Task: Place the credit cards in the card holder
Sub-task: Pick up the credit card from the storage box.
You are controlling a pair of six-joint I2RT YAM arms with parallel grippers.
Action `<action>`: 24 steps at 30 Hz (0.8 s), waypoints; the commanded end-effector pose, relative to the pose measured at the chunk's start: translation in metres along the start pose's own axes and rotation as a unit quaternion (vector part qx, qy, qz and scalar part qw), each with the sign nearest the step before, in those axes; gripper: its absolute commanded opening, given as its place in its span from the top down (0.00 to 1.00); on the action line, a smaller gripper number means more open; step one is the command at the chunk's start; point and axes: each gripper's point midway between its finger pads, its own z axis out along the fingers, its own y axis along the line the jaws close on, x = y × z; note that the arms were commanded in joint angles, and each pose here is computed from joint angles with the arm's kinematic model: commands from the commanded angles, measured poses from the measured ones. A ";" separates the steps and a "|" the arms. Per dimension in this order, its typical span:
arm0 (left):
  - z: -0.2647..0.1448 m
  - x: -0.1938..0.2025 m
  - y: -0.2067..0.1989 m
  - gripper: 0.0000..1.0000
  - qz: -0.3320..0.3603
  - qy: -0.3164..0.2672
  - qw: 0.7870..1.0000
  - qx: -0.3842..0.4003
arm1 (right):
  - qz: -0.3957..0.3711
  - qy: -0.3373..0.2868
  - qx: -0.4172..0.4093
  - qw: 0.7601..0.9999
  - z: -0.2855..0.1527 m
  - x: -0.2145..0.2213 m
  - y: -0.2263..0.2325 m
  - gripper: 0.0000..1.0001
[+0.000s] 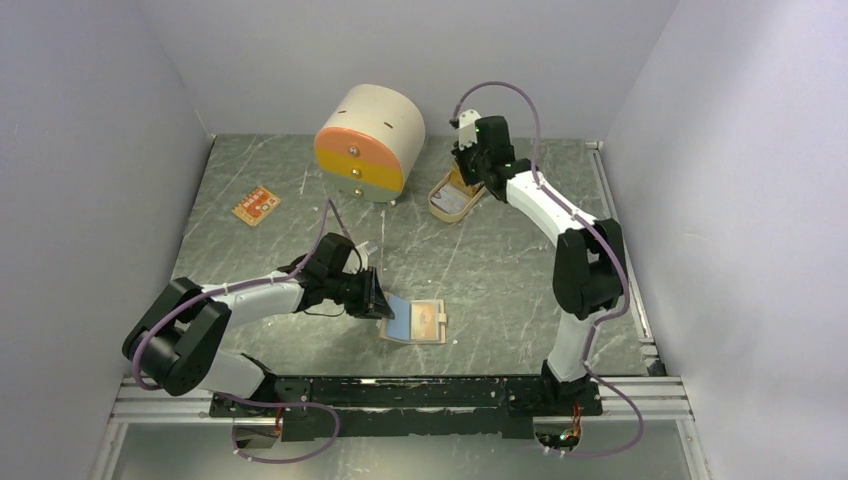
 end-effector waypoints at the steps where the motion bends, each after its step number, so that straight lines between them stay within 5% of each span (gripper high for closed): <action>1: 0.003 -0.006 0.006 0.79 -0.001 -0.013 1.000 -0.010 | 0.074 0.001 -0.019 0.997 -0.032 -0.002 0.012 1.00; 4: 0.005 -0.007 0.009 0.91 -0.010 -0.017 1.000 -0.018 | 0.131 0.012 -0.009 0.991 -0.055 0.003 0.016 1.00; 11: 0.009 -0.010 0.008 0.91 -0.044 -0.033 0.998 -0.008 | 0.248 0.014 -0.020 0.968 -0.114 0.025 0.039 1.00; 17: 0.008 -0.014 0.008 0.91 -0.066 -0.054 0.996 -0.003 | 0.331 -0.017 -0.126 0.935 -0.162 0.047 0.093 1.00; 24: 0.001 -0.009 0.007 0.73 -0.061 -0.059 0.996 -0.001 | 0.395 -0.019 -0.226 0.890 -0.187 0.082 0.169 1.00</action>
